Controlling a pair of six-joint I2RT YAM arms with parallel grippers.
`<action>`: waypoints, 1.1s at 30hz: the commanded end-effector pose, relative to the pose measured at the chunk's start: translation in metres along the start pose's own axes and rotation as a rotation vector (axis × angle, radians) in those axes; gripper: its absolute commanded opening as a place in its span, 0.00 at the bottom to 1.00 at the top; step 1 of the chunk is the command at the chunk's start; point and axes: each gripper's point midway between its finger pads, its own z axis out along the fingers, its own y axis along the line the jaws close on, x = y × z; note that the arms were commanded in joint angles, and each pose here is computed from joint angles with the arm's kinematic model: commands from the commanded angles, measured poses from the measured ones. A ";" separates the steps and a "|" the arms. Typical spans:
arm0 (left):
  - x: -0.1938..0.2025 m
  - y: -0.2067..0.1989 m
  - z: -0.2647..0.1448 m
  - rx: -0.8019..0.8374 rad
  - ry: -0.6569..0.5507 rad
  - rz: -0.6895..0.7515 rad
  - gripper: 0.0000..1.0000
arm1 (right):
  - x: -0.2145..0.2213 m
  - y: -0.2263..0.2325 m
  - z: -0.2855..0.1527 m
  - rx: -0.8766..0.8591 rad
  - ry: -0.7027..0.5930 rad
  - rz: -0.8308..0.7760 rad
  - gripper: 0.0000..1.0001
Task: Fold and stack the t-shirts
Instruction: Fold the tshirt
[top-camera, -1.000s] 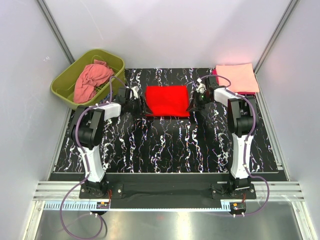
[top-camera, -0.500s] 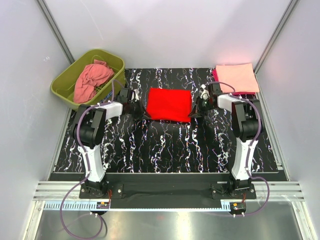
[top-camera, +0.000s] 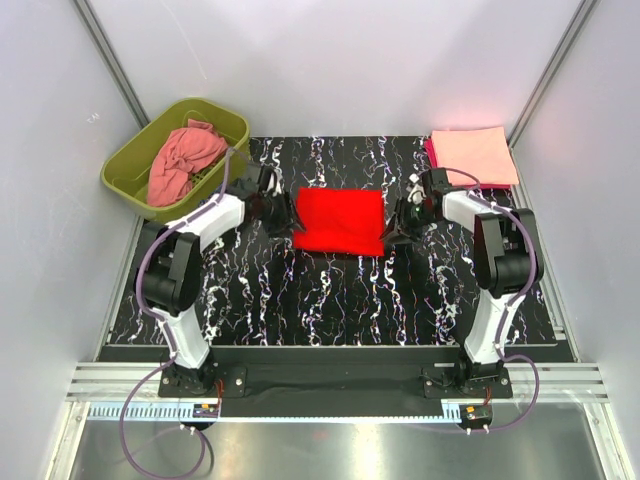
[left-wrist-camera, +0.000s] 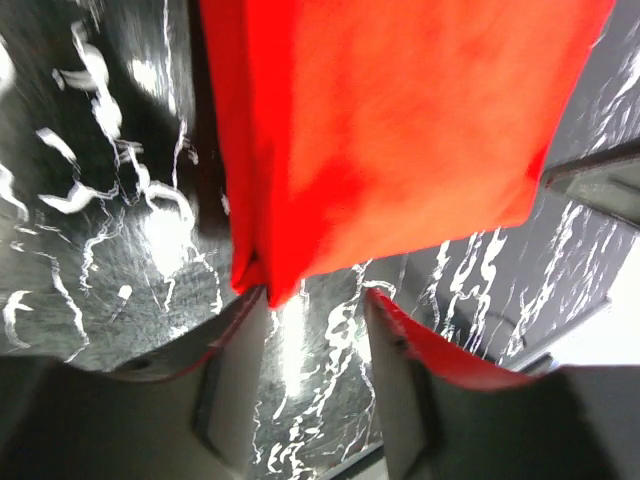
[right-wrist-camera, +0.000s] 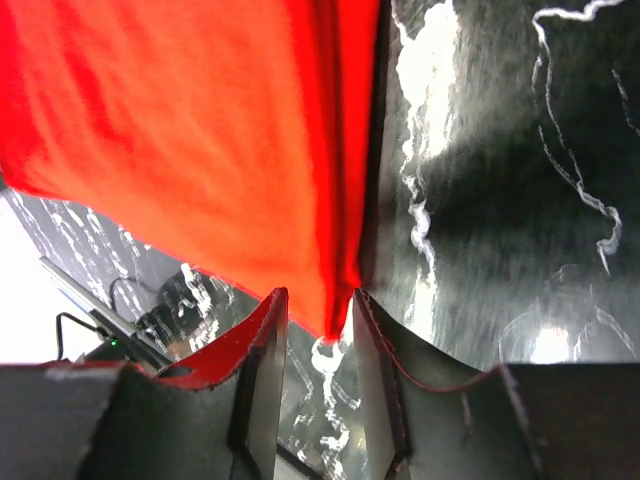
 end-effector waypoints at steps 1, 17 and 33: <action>-0.039 -0.032 -0.046 0.001 -0.145 0.076 0.50 | -0.025 0.028 -0.041 0.024 -0.084 -0.035 0.39; -0.117 -0.062 0.032 0.209 -0.173 0.141 0.43 | -0.088 0.081 -0.006 -0.228 -0.176 -0.190 0.06; -0.152 -0.055 0.074 0.295 -0.211 0.094 0.47 | -0.154 0.041 0.039 -0.277 -0.203 -0.102 0.13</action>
